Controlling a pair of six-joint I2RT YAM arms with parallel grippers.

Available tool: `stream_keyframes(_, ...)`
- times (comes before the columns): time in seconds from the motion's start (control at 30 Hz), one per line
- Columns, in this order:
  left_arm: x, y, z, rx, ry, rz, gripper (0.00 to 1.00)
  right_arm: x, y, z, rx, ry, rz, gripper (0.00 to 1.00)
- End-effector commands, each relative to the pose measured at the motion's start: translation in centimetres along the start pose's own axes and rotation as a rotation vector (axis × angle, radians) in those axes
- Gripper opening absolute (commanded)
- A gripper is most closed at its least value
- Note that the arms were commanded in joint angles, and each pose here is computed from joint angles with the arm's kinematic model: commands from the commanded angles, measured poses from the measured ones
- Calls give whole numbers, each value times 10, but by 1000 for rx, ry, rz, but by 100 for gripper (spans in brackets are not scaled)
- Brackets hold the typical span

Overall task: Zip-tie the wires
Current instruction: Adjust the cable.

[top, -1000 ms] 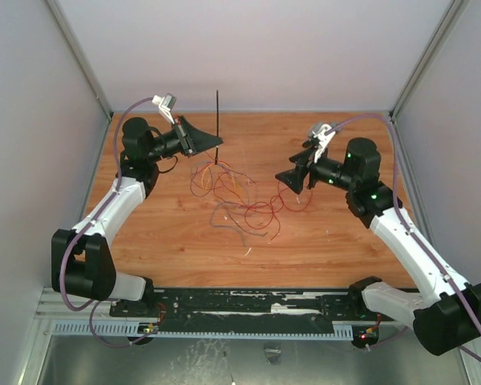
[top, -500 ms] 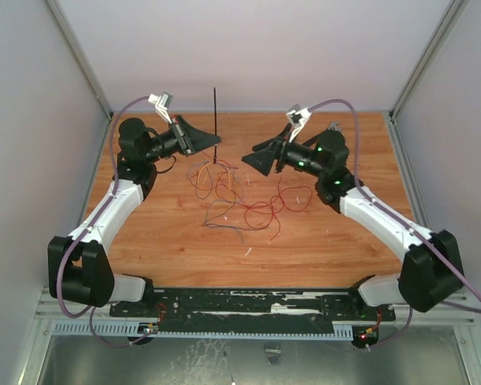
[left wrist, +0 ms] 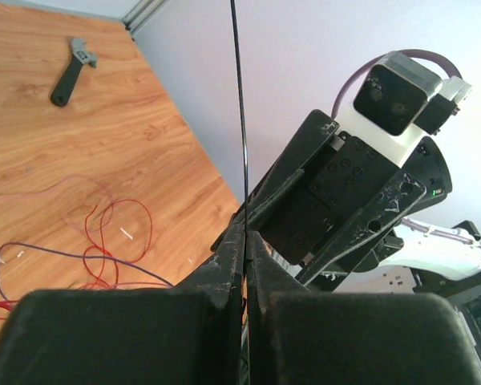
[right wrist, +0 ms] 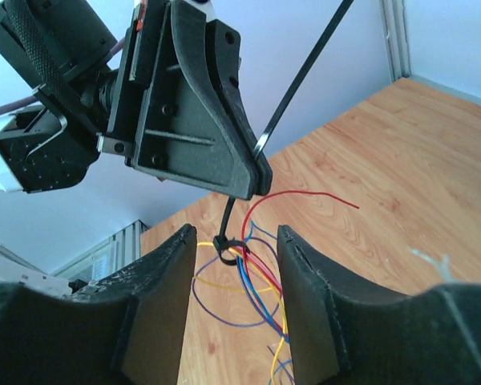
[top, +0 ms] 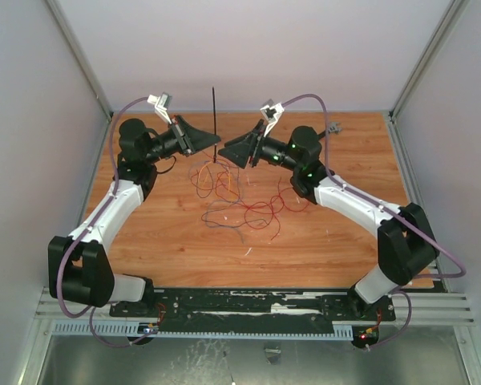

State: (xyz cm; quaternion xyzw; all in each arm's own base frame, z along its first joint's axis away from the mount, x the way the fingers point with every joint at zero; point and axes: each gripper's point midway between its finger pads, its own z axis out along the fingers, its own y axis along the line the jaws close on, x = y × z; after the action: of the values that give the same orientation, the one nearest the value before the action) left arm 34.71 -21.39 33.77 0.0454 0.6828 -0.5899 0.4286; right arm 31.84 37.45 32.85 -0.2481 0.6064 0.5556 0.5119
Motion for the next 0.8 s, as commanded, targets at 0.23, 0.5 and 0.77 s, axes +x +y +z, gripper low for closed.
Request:
stream_keyframes(0.23, -3, -8, 1, 24, -17, 35, 0, 1, 19, 25, -104, 4, 5, 34)
stream_keyframes(0.5, -3, -8, 2, 27, -15, 35, 0, 6, 21, 28, -113, 14, 7, 21)
stream_keyframes(0.77, -2, -6, 3, 25, -11, 30, 0, -3, 23, 29, -105, -3, -16, 22)
